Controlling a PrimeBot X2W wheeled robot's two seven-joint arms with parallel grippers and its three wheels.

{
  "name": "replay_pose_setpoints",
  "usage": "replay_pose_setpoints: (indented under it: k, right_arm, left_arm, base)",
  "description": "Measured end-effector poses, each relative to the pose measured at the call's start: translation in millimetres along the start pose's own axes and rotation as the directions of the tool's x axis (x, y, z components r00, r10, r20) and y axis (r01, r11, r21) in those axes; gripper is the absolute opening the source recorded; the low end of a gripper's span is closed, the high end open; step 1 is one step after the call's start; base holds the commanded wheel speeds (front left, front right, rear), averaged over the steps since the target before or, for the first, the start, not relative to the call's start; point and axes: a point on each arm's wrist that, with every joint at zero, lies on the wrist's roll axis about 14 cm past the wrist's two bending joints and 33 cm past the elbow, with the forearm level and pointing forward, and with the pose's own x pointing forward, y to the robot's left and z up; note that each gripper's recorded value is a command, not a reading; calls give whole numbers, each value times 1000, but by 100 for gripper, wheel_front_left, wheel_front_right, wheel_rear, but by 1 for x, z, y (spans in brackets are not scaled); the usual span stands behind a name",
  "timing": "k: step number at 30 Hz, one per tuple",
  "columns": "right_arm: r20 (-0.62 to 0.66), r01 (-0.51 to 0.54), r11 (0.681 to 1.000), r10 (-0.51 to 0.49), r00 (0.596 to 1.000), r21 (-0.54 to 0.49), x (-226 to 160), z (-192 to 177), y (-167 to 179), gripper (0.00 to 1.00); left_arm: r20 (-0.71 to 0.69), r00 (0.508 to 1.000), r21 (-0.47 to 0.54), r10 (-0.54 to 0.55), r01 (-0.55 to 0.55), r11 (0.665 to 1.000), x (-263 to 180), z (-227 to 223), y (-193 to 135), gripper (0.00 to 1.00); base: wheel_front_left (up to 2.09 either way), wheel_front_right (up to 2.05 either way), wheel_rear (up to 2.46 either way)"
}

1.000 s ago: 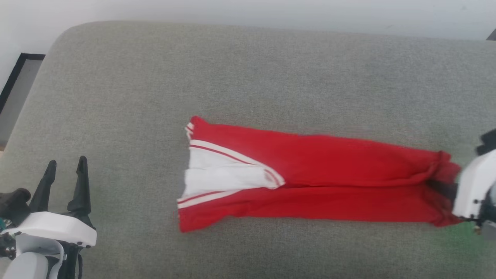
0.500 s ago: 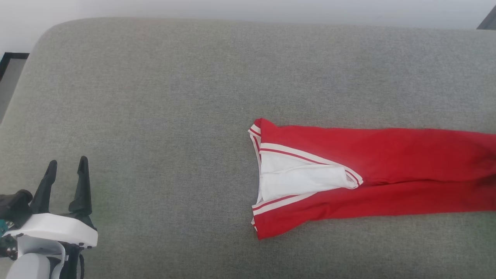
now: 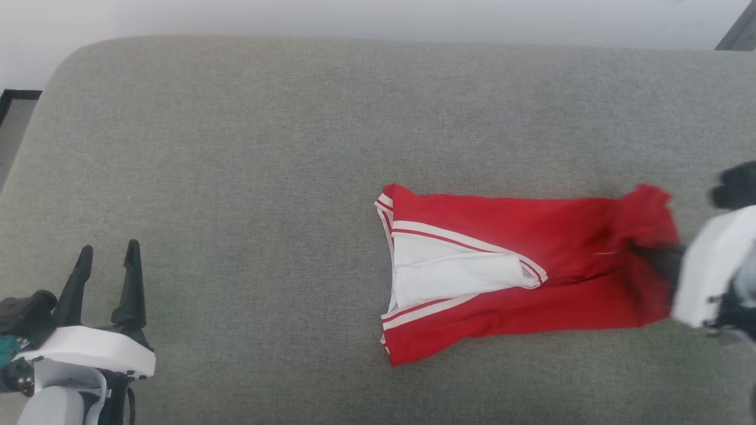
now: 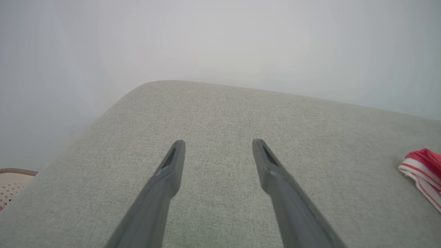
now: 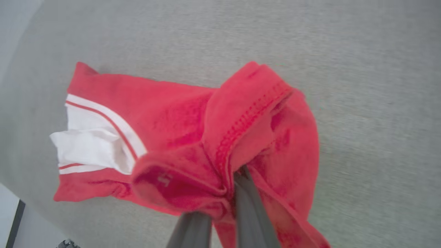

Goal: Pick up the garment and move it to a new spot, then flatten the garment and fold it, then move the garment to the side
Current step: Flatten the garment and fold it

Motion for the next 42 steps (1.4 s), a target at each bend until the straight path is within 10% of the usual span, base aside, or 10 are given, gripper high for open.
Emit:
replay_pose_setpoints:
  k: [14, 26, 28, 29, 30, 42]
  right_arm:
    - [-112, -329, 933, 315, 942, -146, 56, -7, 133, 0]
    - [-197, -423, 881, 386, 901, -211, 89, -24, 178, 0]
    - [-184, -421, 880, 387, 904, -219, 91, -22, 179, 46]
    - [-184, -423, 880, 388, 903, -217, 92, -22, 180, 91]
    - [-184, -425, 878, 390, 902, -219, 91, -22, 181, 100]
    - [-9, -340, 903, 350, 937, -263, 59, 15, 150, 100]
  left_arm:
    - [24, 1000, -10, 7, -7, 1000, -7, 10, -1, 100]
    - [36, 998, -15, 47, -47, 999, -17, 17, 14, 100]
    - [37, 998, -16, 49, -49, 999, -17, 17, 14, 100]
    - [38, 998, -17, 49, -48, 999, -17, 18, 14, 100]
    - [39, 998, -17, 47, -47, 999, -17, 18, 14, 100]
    - [49, 999, -16, 10, -9, 1000, -18, 20, 6, 100]
  base:
    - [0, 0, 0]
    - [0, 0, 0]
    - [0, 0, 0]
    - [0, 0, 0]
    - [0, 0, 0]
    - [0, 0, 0]
